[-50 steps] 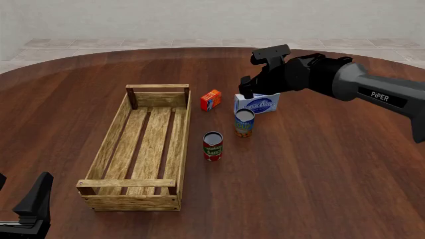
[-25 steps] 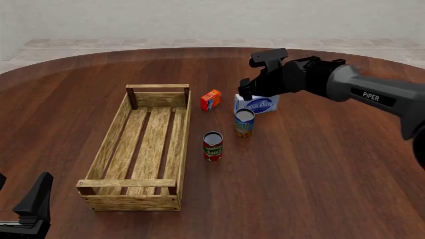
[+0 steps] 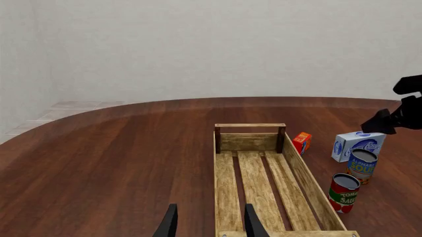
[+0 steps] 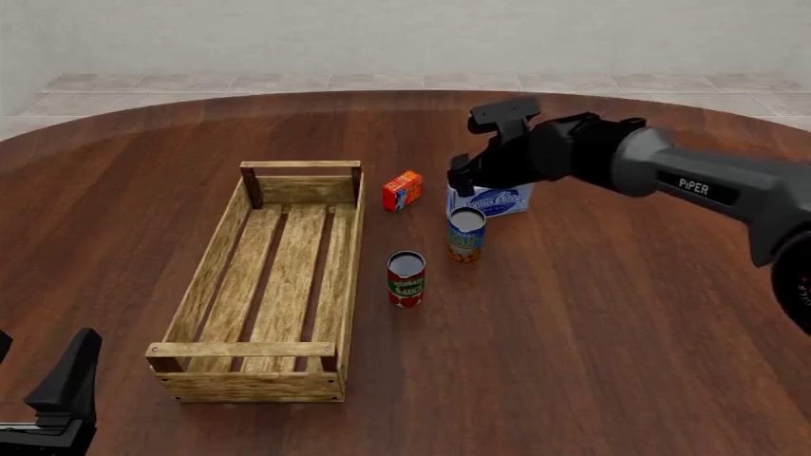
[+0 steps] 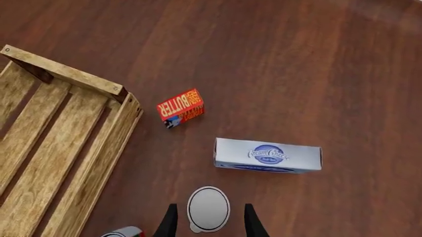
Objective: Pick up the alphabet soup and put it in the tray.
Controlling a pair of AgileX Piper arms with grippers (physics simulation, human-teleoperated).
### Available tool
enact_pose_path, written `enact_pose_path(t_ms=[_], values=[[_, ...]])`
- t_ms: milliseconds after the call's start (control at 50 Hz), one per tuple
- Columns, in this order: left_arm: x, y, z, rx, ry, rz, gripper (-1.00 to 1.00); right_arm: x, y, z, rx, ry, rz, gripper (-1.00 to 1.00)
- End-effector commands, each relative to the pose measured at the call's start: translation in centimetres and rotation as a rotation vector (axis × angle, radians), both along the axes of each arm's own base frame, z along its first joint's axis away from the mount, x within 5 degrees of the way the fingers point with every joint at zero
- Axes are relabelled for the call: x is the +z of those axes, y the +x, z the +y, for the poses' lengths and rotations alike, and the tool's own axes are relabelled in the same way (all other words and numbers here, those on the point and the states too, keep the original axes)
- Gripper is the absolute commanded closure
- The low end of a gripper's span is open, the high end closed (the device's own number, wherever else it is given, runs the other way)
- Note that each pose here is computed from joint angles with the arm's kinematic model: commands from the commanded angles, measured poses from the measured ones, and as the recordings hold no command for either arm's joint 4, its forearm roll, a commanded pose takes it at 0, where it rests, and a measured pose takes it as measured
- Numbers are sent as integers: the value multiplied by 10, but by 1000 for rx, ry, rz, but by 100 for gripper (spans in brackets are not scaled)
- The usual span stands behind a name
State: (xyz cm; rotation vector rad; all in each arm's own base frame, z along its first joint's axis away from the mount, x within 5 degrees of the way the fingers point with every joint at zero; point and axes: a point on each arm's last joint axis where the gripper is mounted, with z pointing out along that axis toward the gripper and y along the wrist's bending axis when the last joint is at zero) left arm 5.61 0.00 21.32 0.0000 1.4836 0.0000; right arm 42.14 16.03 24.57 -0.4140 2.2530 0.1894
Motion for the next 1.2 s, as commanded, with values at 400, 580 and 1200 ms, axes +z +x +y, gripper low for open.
enact_pose_path(t_ms=[400,580,1200], values=[[0,0,0,0,0,0,-100,-19,10,6,-2,-1,23,-100],[0,0,0,0,0,0,-100,-23,10,7,-2,-2,28,-100],[0,0,0,0,0,0,-100,-32,11,6,-3,-9,42,-100]])
